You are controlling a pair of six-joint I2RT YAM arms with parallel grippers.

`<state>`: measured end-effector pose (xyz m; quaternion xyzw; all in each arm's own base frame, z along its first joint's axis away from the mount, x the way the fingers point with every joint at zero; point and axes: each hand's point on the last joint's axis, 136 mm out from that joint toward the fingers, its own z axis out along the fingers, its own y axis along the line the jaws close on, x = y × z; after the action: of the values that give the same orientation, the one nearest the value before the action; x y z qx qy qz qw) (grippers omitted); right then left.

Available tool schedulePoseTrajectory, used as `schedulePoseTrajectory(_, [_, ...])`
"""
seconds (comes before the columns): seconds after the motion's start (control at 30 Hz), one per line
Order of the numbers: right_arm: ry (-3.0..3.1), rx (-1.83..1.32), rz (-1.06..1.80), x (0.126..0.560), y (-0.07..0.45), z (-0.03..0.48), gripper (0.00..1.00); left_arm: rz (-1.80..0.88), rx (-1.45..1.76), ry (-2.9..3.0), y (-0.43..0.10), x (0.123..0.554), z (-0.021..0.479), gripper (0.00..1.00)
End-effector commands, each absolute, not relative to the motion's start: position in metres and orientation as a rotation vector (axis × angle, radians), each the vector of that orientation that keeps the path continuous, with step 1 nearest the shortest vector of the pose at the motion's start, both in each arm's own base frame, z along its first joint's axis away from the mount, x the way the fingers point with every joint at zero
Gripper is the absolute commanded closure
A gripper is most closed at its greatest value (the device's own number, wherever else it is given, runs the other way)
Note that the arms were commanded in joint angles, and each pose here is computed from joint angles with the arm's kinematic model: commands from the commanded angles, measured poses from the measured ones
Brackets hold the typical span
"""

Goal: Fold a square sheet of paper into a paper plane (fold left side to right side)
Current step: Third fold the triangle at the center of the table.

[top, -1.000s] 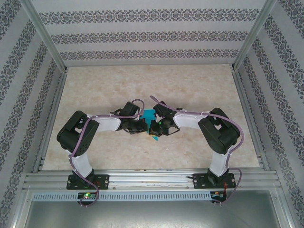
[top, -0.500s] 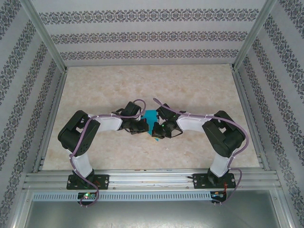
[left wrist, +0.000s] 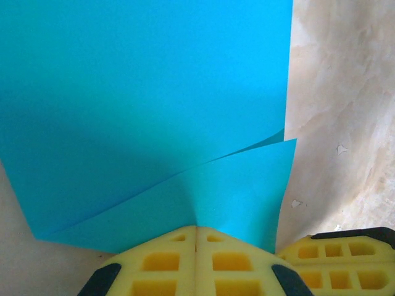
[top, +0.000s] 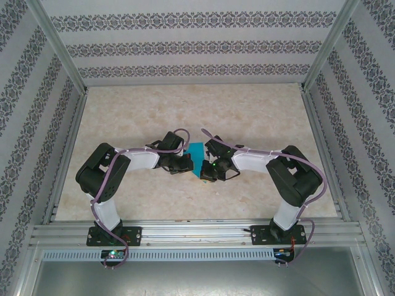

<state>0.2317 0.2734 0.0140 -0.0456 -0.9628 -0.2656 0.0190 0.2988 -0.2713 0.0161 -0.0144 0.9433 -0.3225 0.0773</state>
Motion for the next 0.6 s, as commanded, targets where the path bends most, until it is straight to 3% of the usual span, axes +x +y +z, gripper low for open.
schedulePoseTrajectory(0.0, [-2.938, -0.211, -0.566, 0.199, 0.235, -0.006, 1.00, -0.651, -0.130, 3.026, -0.231, 0.269, -0.037, 1.00])
schedulePoseTrajectory(0.37, [-2.921, -0.208, -0.571, 0.187, 0.228, -0.004, 1.00, -0.677, -0.123, 3.020, -0.236, 0.273, -0.035, 1.00])
schedulePoseTrajectory(0.57, [-2.974, -0.181, -0.730, 0.206, 0.230, 0.027, 1.00, -0.742, -0.112, 3.011, -0.250, 0.272, -0.028, 1.00])
